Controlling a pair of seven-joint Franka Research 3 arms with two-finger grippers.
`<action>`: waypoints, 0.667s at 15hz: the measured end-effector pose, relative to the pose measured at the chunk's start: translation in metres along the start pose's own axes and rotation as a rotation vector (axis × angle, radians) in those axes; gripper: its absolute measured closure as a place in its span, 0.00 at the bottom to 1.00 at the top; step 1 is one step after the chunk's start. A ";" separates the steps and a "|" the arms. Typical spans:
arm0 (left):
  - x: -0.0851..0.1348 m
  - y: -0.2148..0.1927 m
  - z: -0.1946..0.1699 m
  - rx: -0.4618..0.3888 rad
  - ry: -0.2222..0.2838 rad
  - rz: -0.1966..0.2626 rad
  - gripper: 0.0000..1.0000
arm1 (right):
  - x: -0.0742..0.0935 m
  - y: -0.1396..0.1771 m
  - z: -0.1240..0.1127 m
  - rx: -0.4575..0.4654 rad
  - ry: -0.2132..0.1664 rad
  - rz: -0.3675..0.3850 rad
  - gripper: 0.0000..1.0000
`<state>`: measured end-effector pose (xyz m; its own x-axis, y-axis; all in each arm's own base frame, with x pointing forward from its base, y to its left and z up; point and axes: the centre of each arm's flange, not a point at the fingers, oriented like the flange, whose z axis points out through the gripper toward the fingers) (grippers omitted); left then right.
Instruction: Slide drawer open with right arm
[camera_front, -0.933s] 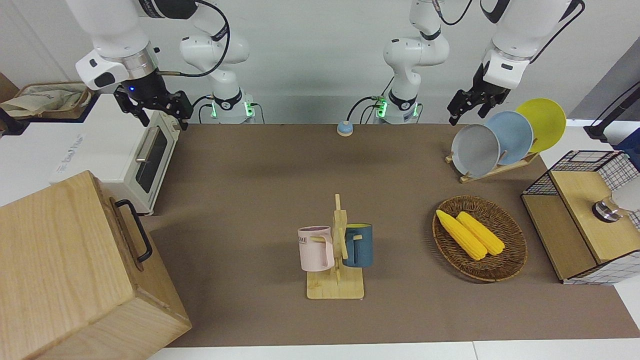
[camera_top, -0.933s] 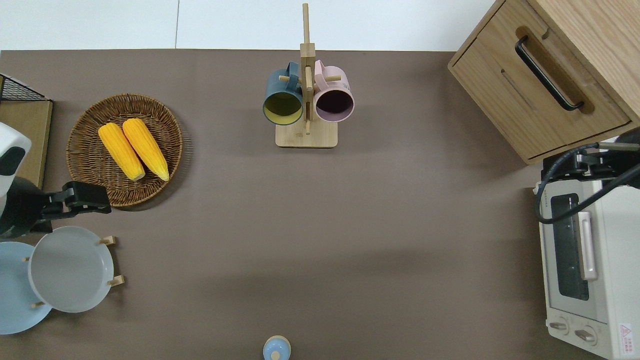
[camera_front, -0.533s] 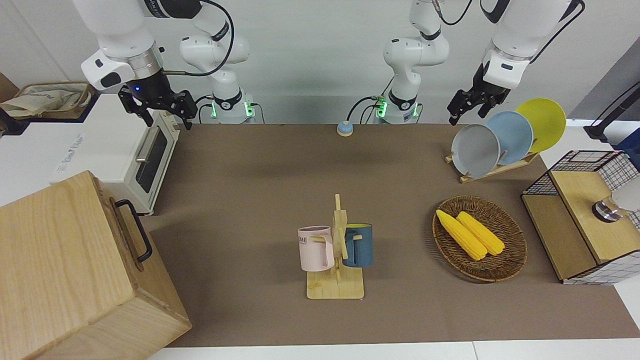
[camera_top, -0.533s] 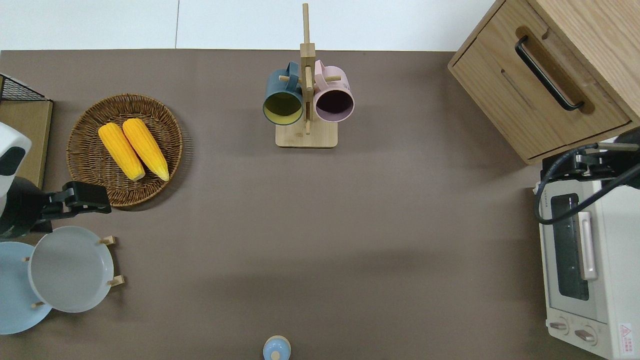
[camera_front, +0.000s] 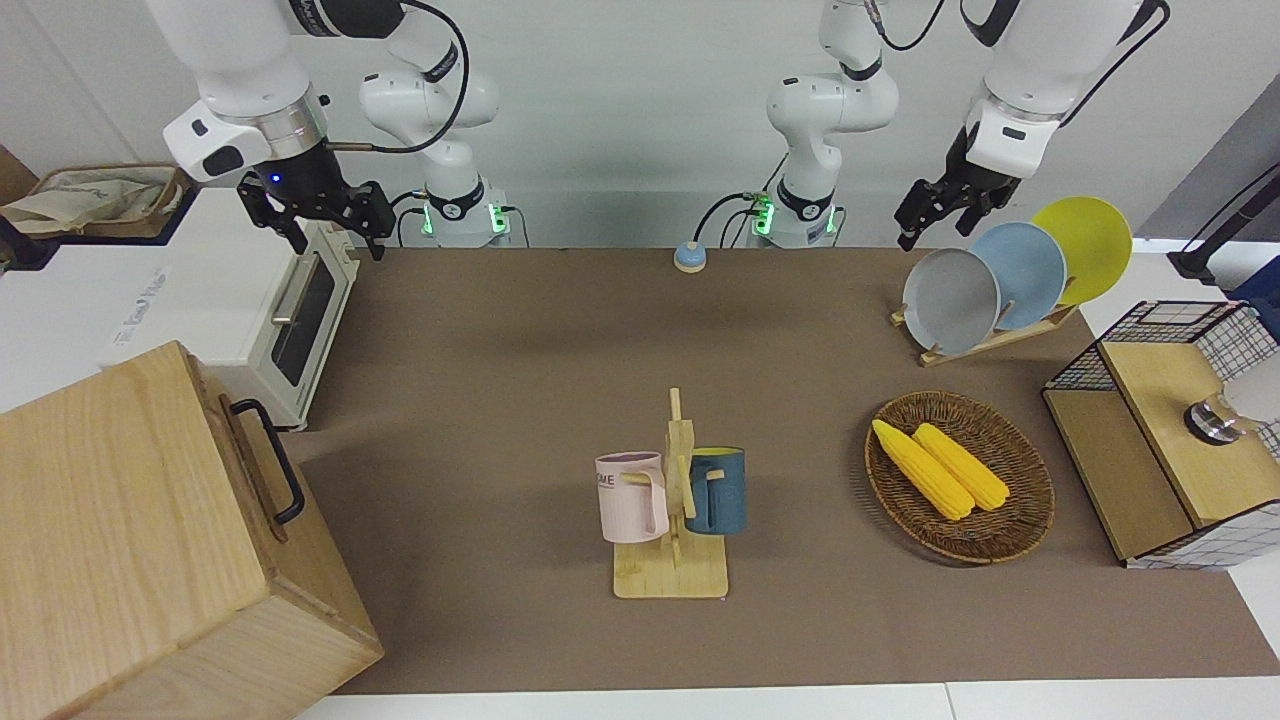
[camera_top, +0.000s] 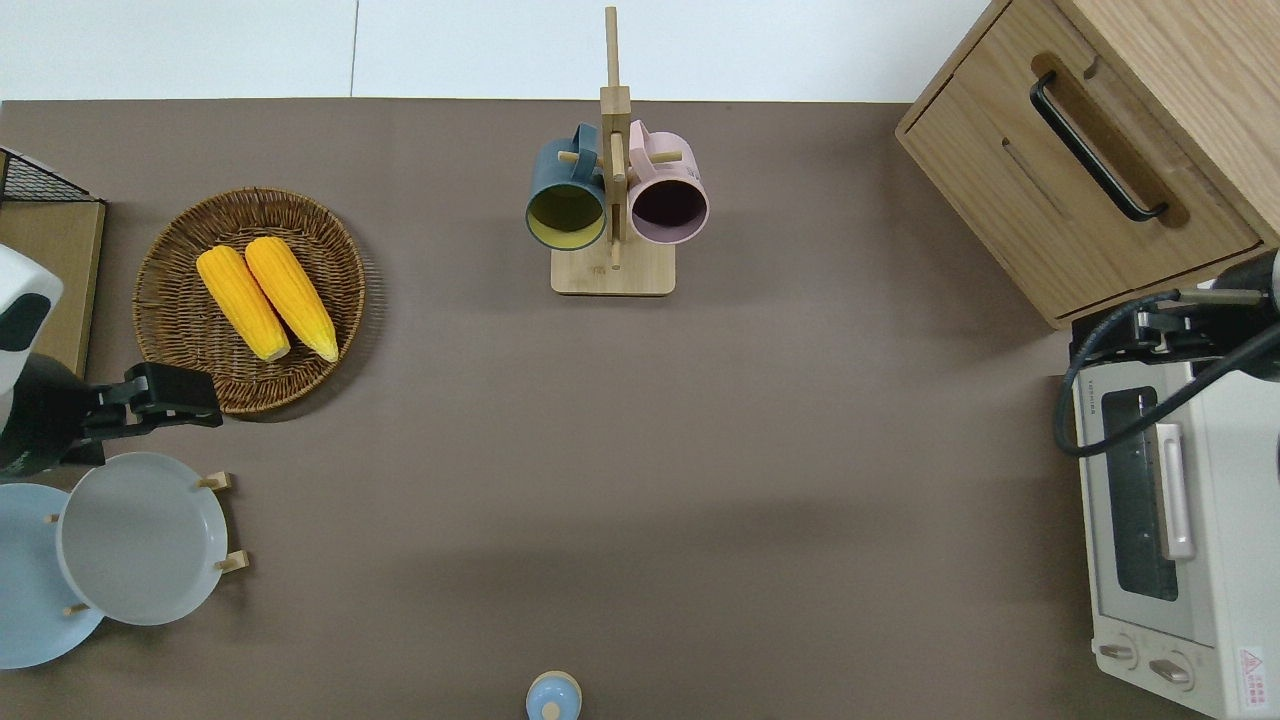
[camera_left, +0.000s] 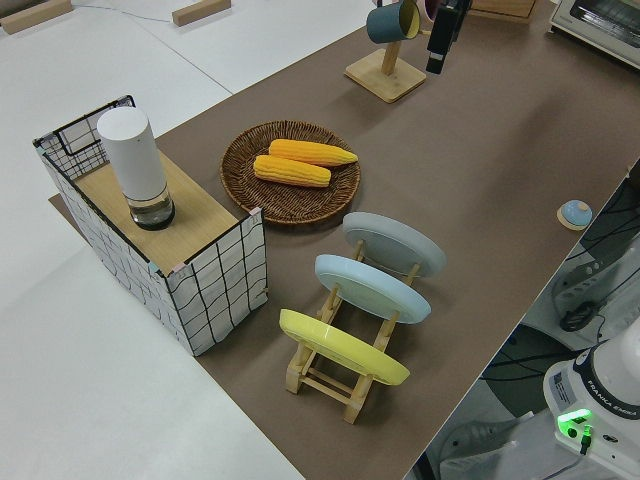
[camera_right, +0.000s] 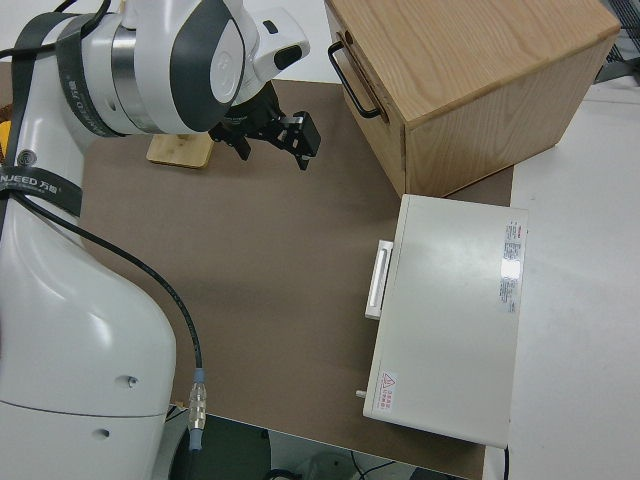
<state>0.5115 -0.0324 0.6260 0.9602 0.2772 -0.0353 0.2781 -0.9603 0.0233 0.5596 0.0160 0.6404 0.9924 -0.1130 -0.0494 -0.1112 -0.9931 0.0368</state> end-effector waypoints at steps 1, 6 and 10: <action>0.000 0.000 0.000 0.000 0.000 0.000 0.00 | 0.001 0.000 0.001 0.000 -0.002 0.000 0.01; 0.000 0.000 0.000 0.000 0.000 0.000 0.00 | 0.002 0.002 0.004 -0.019 -0.004 0.002 0.01; 0.000 0.000 0.000 0.000 0.000 0.000 0.00 | 0.003 0.005 0.003 -0.086 0.005 -0.001 0.01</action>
<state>0.5115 -0.0324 0.6260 0.9602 0.2772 -0.0353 0.2781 -0.9603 0.0233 0.5620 0.0110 0.6370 0.9928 -0.1116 -0.0441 -0.1055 -0.9869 0.1224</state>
